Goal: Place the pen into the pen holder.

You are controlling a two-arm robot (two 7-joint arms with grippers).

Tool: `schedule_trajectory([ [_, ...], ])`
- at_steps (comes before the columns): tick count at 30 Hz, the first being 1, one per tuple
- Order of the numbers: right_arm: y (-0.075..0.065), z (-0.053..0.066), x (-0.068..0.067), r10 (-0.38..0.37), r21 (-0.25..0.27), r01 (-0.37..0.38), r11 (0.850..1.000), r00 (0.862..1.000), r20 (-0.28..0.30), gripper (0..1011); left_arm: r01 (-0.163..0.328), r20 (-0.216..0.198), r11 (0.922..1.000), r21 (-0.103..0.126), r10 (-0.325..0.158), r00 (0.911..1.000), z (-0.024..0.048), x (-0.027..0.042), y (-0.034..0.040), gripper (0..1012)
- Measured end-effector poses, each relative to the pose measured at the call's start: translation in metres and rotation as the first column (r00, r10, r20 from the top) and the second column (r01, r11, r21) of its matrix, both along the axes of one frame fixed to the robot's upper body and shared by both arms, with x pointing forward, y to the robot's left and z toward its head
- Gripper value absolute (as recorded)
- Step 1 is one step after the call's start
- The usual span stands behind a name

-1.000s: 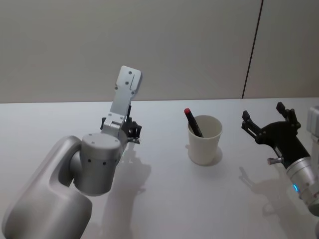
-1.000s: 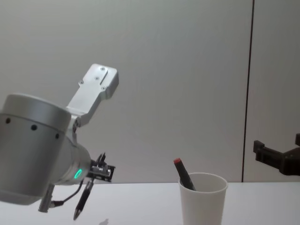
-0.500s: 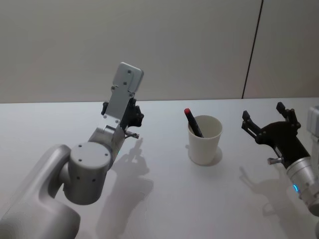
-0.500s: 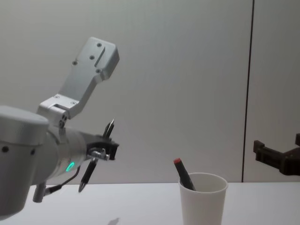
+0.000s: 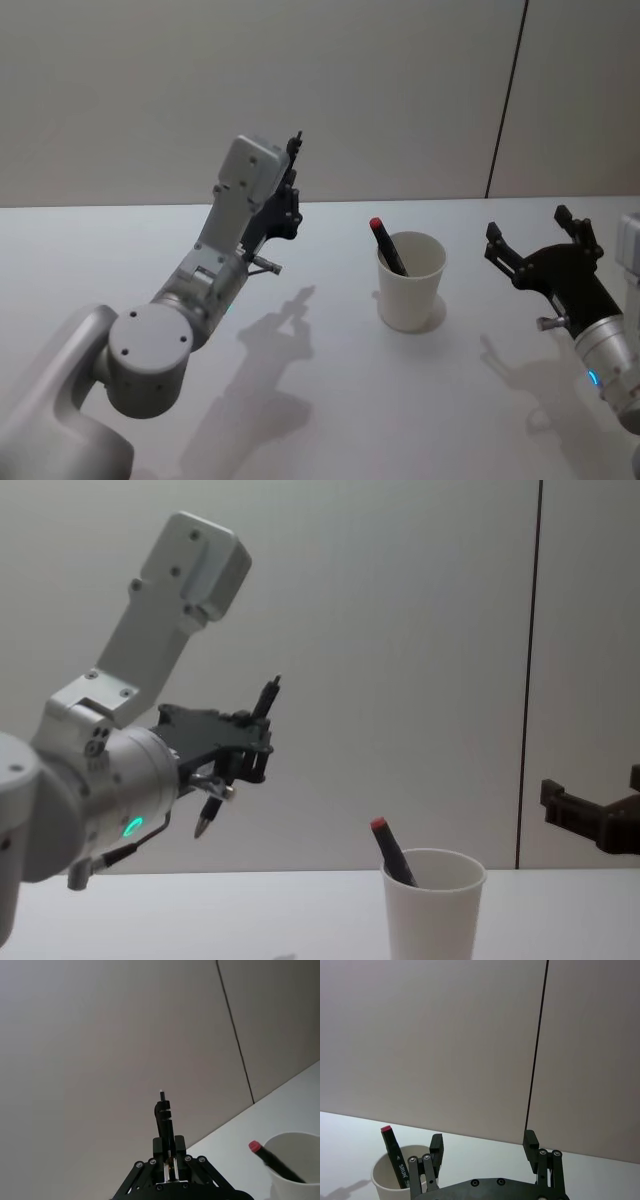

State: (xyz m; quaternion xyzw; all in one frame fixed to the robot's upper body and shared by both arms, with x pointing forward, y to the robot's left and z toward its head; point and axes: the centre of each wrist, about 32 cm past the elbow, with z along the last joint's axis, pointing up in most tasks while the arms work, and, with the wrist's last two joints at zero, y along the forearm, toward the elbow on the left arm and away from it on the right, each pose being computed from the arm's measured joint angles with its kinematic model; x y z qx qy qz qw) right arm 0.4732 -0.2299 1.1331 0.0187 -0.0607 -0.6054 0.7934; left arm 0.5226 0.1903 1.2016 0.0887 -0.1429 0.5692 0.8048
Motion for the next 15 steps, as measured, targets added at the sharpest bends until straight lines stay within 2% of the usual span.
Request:
schedule_trajectory([
  [5, 0.0, 0.0, 0.0, 0.0, 0.0, 0.0, 1.0, 1.0, 0.0, 1002, 0.071, 0.05, 0.9975, 0.0, -0.071, 0.9963, -0.003, 0.0012, 0.0078, 142],
  [9, 0.0, 0.0, 0.0, 0.0, 0.0, 0.0, 1.0, 1.0, 0.0, 1002, 0.133, 0.079, 0.9911, -0.002, -0.133, 0.988, -0.0051, 0.0026, 0.014, 142],
  [12, 0.0, 0.0, 0.0, 0.0, 0.0, 0.0, 1.0, 1.0, 0.0, 1002, 0.199, 0.101, 0.9801, -0.003, -0.197, 0.9752, -0.0061, 0.0047, 0.0203, 142],
  [14, 0.0, 0.0, 0.0, 0.0, 0.0, 0.0, 1.0, 1.0, 0.0, 1002, 0.221, 0.105, 0.9752, -0.002, -0.22, 0.9698, -0.0063, 0.0057, 0.0225, 142],
  [15, 0.0, 0.0, 0.0, 0.0, 0.0, 0.0, 1.0, 1.0, 0.0, 1002, 0.243, 0.109, 0.97, -0.001, -0.242, 0.9642, -0.0066, 0.0068, 0.0251, 142],
])
